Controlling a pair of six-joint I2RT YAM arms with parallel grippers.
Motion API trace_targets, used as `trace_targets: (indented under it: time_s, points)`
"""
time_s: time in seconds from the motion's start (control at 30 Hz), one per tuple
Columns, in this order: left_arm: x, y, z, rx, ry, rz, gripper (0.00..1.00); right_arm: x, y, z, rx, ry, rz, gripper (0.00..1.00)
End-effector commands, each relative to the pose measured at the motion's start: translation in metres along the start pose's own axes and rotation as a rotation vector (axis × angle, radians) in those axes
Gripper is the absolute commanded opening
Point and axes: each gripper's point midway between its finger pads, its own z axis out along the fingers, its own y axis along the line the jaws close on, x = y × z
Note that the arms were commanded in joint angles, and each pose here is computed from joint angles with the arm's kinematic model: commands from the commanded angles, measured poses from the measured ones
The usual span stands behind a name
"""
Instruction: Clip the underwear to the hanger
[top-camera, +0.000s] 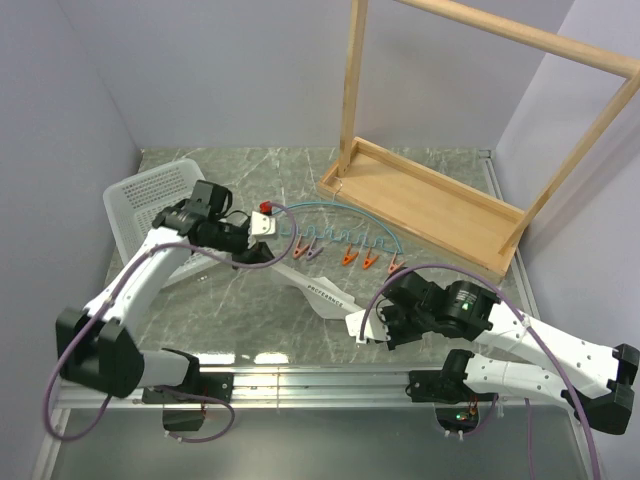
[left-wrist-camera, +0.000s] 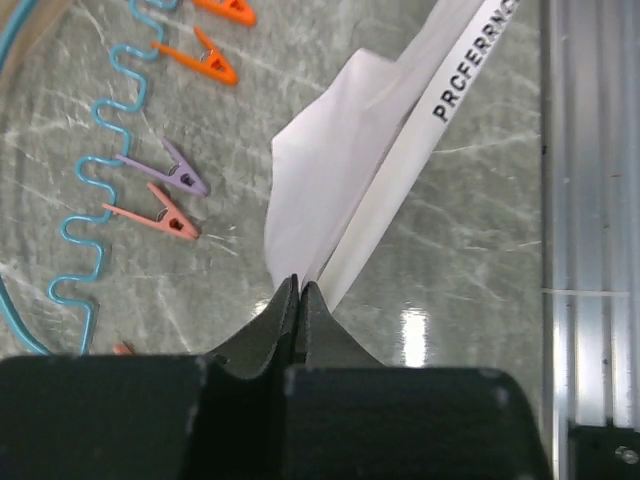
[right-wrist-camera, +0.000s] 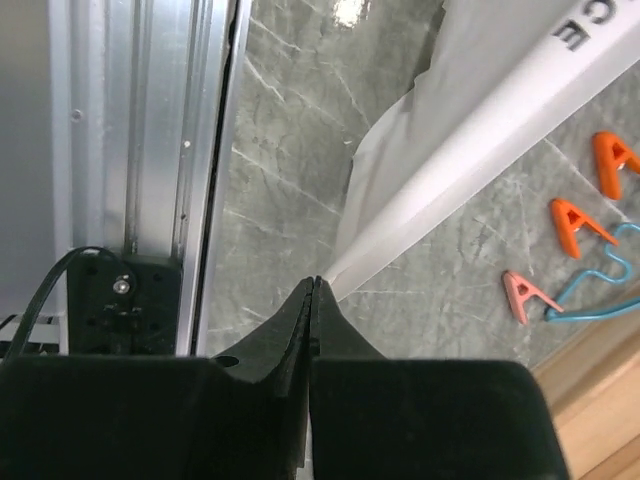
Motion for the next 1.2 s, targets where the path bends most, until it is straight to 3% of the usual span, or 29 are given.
trace_targets:
  time_s: [0.0,0.23,0.37,0.5,0.73,1.0,1.17]
  points:
    - [-0.023,-0.039,-0.021,0.013,-0.075,0.013,0.0,-0.018,-0.005,-0.027,0.026,-0.057,-0.005,0.0]
    - [-0.022,-0.104,-0.048,0.048,-0.078,0.121,0.0,-0.051,0.027,-0.055,-0.125,-0.174,-0.026,0.0]
    - [-0.024,-0.111,-0.059,-0.043,-0.076,0.15,0.0,-0.066,0.031,-0.065,-0.106,-0.201,-0.076,0.0]
    - [-0.036,-0.086,-0.065,-0.192,-0.112,0.071,0.0,-0.053,0.0,-0.059,0.037,-0.104,-0.084,0.0]
    - [-0.067,-0.01,-0.078,-0.416,-0.143,-0.061,0.0,-0.04,-0.046,-0.075,0.204,-0.076,0.021,0.0]
    - [-0.056,-0.034,-0.068,-0.284,-0.12,0.044,0.0,-0.037,-0.045,-0.078,0.192,-0.062,0.018,0.0]
    - [-0.043,-0.086,-0.072,-0.161,-0.098,0.124,0.0,-0.045,-0.022,-0.085,0.108,-0.108,-0.018,0.0]
